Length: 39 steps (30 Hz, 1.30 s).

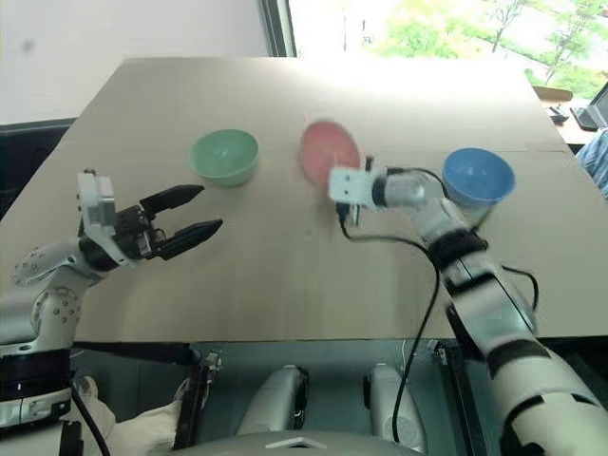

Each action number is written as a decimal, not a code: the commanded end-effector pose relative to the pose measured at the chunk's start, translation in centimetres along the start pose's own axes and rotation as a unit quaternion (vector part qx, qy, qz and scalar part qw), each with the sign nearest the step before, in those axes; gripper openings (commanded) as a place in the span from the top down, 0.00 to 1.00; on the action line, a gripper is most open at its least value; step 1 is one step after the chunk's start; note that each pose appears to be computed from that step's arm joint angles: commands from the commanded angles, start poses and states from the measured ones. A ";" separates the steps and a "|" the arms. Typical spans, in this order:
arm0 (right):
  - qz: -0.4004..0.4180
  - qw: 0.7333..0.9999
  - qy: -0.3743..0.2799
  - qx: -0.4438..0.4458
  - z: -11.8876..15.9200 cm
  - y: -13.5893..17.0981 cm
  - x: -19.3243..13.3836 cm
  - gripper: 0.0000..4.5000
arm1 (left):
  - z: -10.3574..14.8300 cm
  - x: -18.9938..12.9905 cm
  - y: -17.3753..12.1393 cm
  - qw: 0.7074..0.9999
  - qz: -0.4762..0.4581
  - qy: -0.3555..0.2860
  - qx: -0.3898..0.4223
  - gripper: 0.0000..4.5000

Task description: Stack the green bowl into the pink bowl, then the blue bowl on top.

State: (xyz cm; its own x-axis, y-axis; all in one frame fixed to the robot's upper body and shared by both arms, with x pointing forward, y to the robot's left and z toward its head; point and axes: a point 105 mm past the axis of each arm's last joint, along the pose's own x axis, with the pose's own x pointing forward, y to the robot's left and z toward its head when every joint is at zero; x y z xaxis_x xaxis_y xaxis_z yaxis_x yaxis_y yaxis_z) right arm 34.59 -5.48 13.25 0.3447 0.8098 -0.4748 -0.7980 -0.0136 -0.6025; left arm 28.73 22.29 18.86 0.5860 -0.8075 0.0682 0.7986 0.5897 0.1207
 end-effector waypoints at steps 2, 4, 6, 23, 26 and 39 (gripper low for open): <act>0.065 0.997 0.045 0.015 2.0 3.7 -2.0 1.00 | 0.6 0.7 -0.4 1.000 -0.018 -0.010 0.019 0.00; 0.057 0.996 0.070 0.026 1.7 3.7 -2.1 1.00 | 0.6 1.1 -0.8 0.999 -0.028 -0.010 0.017 0.00; 0.051 0.994 0.080 0.047 1.7 3.6 -2.0 0.85 | 0.5 1.2 -0.9 0.999 -0.034 -0.008 0.017 0.00; -0.140 0.968 -0.059 0.199 5.5 -0.2 -8.5 0.01 | 0.3 2.3 -1.1 0.999 -0.037 -0.006 0.012 0.00; -0.208 0.949 -0.035 0.235 3.3 -1.1 -11.4 0.01 | 0.1 2.3 -1.1 0.999 -0.037 -0.004 0.010 0.00; -0.256 0.929 -0.082 0.256 0.4 -0.6 -14.7 0.01 | 1.6 4.4 5.4 0.954 0.155 0.152 0.208 0.00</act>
State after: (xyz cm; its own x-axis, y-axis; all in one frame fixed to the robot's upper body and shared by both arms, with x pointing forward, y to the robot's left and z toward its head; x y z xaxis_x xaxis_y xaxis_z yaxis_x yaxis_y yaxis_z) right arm 31.11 -18.23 18.45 0.7487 0.6397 -0.1739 -0.6597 0.6935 -0.2895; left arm 35.03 21.86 19.71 0.8245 -0.5541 -0.1148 0.5445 0.7218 0.4273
